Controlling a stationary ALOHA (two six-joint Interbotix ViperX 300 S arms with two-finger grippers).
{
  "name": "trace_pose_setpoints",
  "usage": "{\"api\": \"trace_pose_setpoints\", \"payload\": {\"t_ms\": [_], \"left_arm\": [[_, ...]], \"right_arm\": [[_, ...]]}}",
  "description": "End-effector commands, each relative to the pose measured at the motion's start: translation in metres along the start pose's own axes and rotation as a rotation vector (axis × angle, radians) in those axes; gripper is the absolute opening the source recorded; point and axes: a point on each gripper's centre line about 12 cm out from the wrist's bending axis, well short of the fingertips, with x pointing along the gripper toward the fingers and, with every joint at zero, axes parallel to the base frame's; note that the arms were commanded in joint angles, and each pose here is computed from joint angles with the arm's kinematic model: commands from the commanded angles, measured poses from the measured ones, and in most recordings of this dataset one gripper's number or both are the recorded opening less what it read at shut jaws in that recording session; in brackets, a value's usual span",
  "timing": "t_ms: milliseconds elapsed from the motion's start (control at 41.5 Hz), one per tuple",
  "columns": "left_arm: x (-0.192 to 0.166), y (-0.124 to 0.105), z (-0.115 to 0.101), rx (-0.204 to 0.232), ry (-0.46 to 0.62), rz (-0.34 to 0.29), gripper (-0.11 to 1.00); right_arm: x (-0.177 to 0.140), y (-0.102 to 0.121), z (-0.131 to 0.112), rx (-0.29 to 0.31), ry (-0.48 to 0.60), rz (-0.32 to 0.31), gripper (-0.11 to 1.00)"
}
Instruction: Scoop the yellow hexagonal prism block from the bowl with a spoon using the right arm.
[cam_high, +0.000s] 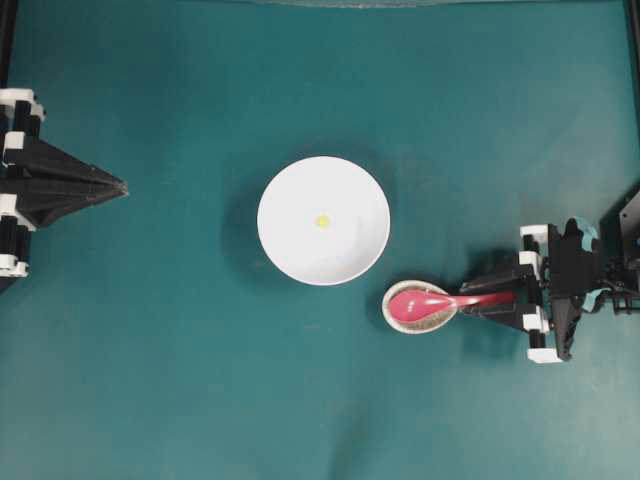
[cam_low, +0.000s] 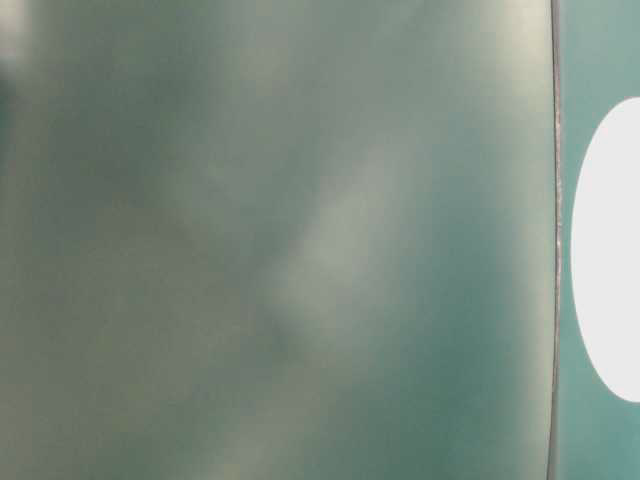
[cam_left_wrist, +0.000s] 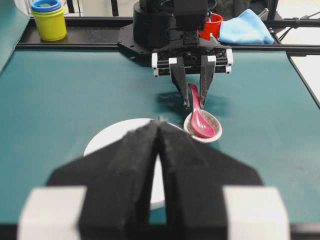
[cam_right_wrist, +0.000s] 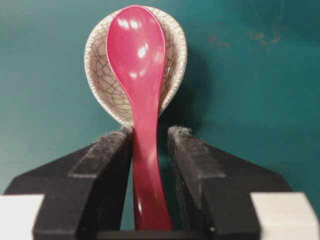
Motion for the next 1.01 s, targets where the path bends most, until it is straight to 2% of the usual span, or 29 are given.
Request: {"api": "trace_pose_setpoints", "payload": {"t_ms": [0,217,988], "left_arm": [[0.0027,0.0,0.0094,0.002,-0.02,0.0,0.02],[0.0029,0.0,0.0086,0.002,-0.014,0.0,0.02],[0.0027,0.0,0.0087,0.002,-0.014,0.0,0.02]], "right_arm": [[0.0001,0.0033,0.0046,0.005,-0.025,0.014,0.39],[0.0014,0.0091,0.0079,0.003,-0.033,0.044,0.39],[-0.0031,0.0086,0.0093,-0.009,-0.025,0.054,0.39]]}}
